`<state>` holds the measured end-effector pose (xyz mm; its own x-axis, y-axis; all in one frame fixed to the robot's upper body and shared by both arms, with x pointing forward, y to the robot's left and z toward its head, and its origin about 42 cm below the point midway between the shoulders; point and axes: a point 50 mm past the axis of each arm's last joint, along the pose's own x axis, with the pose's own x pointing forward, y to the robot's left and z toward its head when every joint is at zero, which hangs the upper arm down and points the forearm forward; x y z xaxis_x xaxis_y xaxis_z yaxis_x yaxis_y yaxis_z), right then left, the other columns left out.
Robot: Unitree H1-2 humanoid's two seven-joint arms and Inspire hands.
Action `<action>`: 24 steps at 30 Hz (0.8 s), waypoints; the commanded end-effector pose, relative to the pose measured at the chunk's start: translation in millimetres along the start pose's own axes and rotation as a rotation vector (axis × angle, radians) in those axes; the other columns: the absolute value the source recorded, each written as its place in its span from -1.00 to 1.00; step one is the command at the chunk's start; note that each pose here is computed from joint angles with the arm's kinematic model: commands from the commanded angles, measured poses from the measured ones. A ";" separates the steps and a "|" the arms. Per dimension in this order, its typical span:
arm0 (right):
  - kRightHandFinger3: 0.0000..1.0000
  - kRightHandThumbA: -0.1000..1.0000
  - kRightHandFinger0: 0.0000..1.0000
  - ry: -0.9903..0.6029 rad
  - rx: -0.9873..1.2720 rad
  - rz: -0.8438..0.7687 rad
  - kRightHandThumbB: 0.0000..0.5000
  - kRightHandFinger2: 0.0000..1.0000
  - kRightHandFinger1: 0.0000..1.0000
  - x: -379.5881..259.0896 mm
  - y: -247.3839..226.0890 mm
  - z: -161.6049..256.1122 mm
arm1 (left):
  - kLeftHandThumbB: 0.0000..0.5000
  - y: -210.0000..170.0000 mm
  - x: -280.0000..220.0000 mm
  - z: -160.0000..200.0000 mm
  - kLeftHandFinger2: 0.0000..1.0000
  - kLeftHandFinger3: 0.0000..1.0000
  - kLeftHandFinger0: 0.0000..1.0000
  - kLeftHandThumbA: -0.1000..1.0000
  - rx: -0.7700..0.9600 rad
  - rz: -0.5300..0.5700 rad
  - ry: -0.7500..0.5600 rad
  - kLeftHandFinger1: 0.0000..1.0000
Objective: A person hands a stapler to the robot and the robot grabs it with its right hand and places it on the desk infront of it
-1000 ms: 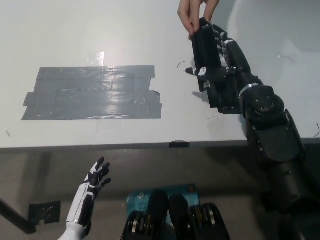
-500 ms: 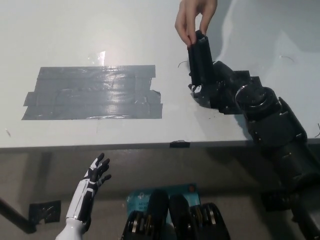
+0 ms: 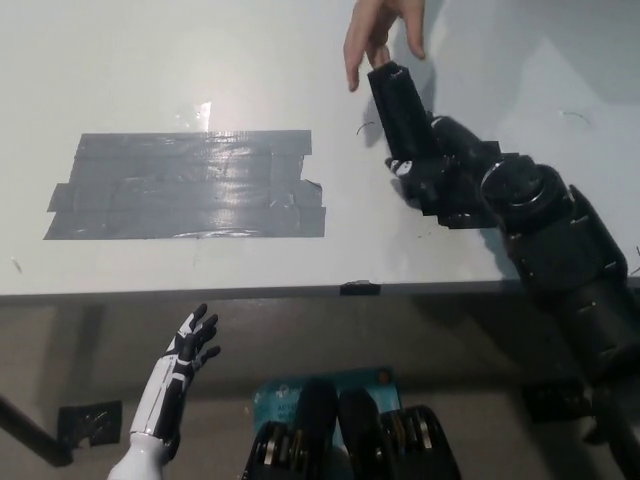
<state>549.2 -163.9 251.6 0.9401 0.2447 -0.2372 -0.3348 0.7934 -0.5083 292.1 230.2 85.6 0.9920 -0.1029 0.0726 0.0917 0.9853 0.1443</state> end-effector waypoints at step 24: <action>0.99 -1.00 -0.48 -0.208 -0.454 0.259 -0.39 0.85 0.36 -44.9 13.3 58.8 | 0.60 3.7 14.0 15.6 1.00 1.00 0.86 0.99 0.029 -0.016 -0.053 1.00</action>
<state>501.2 -134.6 281.7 0.8077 0.5021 -0.3092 -0.5402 0.4198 -0.7294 297.9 228.9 89.1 0.9905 -0.1146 0.0762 0.1014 0.9820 0.1593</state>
